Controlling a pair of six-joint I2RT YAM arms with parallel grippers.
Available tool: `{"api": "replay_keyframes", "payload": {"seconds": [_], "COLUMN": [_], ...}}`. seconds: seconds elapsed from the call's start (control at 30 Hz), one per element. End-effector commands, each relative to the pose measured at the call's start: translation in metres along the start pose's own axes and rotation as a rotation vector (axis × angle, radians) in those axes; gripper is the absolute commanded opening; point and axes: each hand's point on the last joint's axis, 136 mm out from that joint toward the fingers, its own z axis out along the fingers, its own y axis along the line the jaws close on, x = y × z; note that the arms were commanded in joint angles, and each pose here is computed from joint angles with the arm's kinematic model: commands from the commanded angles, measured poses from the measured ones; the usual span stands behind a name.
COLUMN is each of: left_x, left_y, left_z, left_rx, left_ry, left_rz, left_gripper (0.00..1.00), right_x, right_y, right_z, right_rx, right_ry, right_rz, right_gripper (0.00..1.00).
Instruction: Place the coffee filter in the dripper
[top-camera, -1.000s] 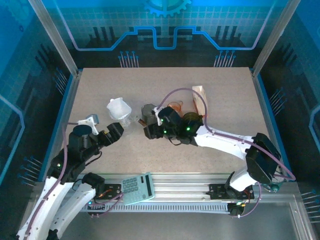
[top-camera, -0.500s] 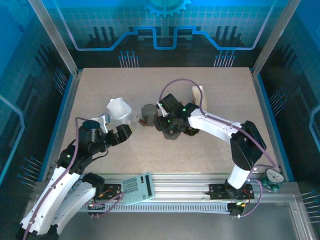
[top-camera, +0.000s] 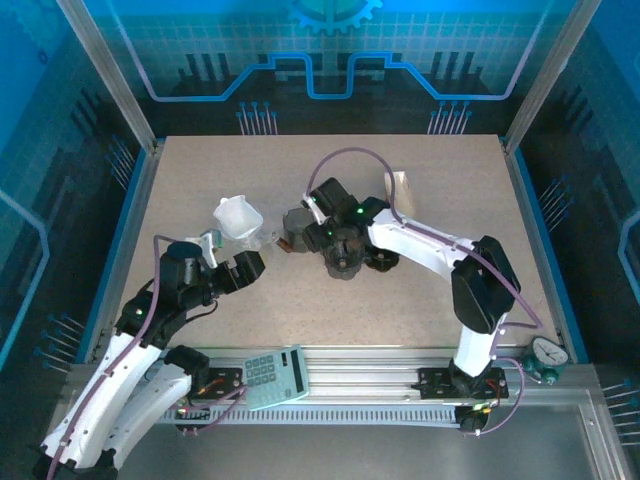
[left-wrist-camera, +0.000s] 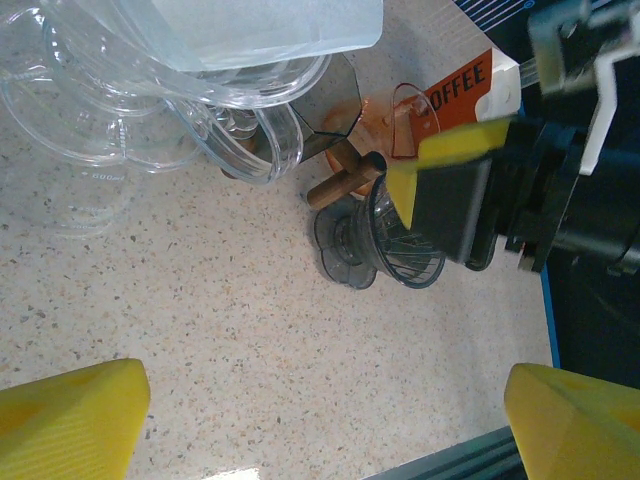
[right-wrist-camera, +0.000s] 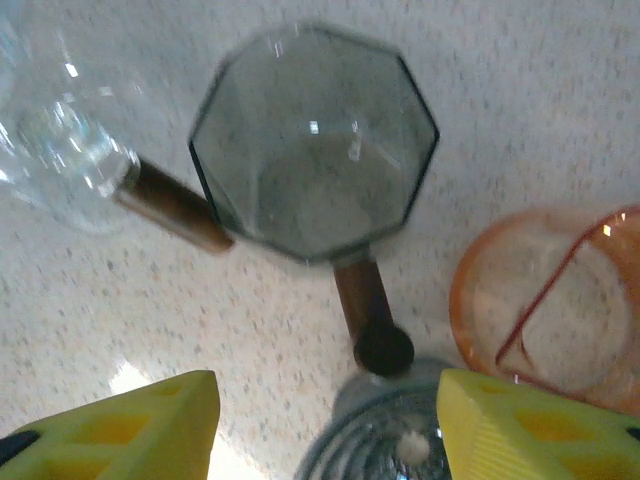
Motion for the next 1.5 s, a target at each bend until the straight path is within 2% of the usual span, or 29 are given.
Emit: {"api": "replay_keyframes", "payload": {"seconds": [0.0,0.2,0.4,0.67,0.83,1.13,1.47], "left_x": [0.001,0.001,0.002,0.000,0.000,-0.001,-0.005], "left_y": [-0.004,-0.005,-0.003,-0.005,-0.004,-0.006,-0.007], "left_z": [0.000,-0.004,-0.009,-0.014,-0.015,-0.017,-0.023], "left_rx": [0.030,0.043,0.030,0.034,0.031,0.036,0.032], "left_ry": [0.002,-0.007,-0.014,-0.032,-0.032,-0.039,-0.062], "left_rz": [0.015,0.016,0.022,0.030,0.033,0.034,0.035], "left_gripper": [0.95,0.99,0.99,0.99,0.99,0.99,0.99], "right_x": [-0.018,-0.040,-0.040,-0.035,-0.037,-0.054,-0.105], "right_y": [-0.010,-0.023,-0.032,-0.035,-0.038,-0.046,-0.047], "right_z": [0.017,0.045,0.066,0.076,0.075,0.060,0.025], "right_rx": [0.016,0.028,0.056,0.061,0.062,0.057,0.034], "right_ry": [-0.007,0.023,0.077,0.103,0.092,0.014,-0.140], "right_rz": [0.020,0.044,0.058,0.060,0.069,0.091,0.114], "right_gripper": [0.60,0.57,0.51,0.32,0.17,0.03,0.00]}}
